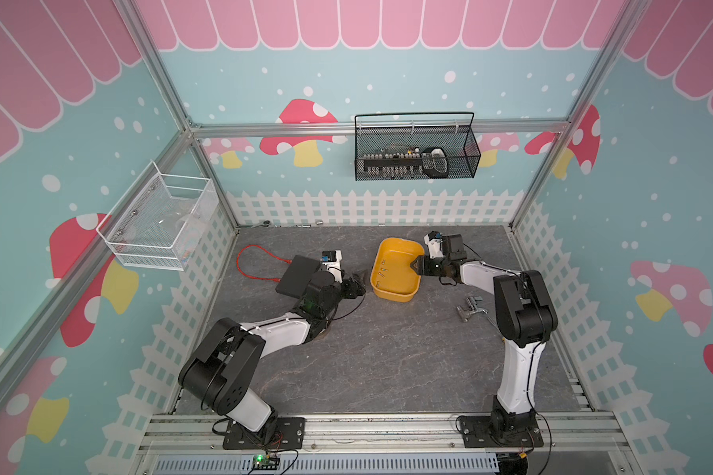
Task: Take out the screws from the storage box
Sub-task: Pick up the storage box at the center of the board.
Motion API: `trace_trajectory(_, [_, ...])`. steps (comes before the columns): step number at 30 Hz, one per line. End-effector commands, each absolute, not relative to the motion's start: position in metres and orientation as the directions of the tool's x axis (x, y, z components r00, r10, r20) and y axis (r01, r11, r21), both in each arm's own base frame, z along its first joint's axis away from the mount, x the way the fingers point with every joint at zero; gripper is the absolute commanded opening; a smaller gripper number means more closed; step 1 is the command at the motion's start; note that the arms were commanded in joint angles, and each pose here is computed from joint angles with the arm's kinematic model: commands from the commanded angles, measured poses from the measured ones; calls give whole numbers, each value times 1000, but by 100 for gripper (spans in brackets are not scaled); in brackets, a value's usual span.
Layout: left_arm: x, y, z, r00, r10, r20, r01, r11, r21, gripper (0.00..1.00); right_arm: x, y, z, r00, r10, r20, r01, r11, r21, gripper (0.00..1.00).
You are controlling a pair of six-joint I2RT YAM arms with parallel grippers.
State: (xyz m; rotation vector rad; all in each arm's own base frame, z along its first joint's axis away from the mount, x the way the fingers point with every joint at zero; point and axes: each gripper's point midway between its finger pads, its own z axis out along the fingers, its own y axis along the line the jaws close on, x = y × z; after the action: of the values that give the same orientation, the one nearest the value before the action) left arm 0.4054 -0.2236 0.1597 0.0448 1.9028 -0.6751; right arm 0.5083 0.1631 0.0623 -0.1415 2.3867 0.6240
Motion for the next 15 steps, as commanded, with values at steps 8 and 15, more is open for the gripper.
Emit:
trace_trajectory(8, [408, -239, 164, -459, -278, -844, 359, 811, -462, 79, 510, 173, 92, -728, 31, -684, -255, 915, 313, 12])
trace_trajectory(15, [400, -245, 177, -453, -288, -844, 379, 795, -475, 76, 493, 178, 141, -638, 47, -769, -271, 921, 280, 5])
